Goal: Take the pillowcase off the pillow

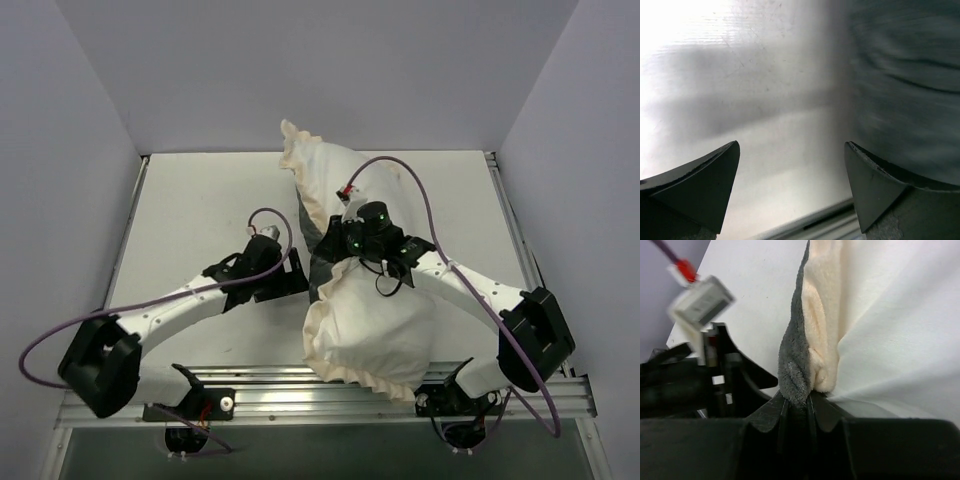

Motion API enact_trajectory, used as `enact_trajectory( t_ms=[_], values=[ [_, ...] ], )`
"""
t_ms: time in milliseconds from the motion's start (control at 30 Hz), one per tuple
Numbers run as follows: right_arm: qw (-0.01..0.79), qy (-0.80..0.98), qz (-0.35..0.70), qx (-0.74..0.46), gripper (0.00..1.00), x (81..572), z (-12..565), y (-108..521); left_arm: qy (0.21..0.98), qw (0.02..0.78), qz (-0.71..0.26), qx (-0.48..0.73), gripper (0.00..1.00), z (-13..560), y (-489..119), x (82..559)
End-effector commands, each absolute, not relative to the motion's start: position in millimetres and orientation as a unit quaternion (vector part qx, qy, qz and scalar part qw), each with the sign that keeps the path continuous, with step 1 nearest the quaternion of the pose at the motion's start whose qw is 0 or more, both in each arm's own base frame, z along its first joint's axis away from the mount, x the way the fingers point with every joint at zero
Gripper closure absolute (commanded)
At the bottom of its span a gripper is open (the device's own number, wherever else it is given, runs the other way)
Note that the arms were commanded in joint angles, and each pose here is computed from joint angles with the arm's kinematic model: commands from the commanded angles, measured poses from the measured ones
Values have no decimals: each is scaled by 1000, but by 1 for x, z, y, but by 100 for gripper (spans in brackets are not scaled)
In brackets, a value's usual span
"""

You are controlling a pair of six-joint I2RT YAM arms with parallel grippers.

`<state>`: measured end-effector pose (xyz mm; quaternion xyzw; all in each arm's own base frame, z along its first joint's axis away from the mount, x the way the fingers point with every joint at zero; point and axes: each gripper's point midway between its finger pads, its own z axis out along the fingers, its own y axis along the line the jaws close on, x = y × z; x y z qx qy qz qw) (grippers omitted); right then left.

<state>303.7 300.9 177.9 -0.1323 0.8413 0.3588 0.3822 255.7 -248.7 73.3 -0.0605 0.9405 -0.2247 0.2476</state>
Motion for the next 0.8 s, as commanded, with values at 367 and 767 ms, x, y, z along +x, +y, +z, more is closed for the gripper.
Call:
enact_trajectory(
  t_ms=[367, 767],
  values=[
    [383, 822, 366, -208, 58, 275, 219, 354, 878, 422, -181, -135, 6, 187, -126, 207],
    [443, 842, 269, -152, 20, 281, 255, 283, 884, 412, -206, -77, 6, 202, -159, 228]
  ],
)
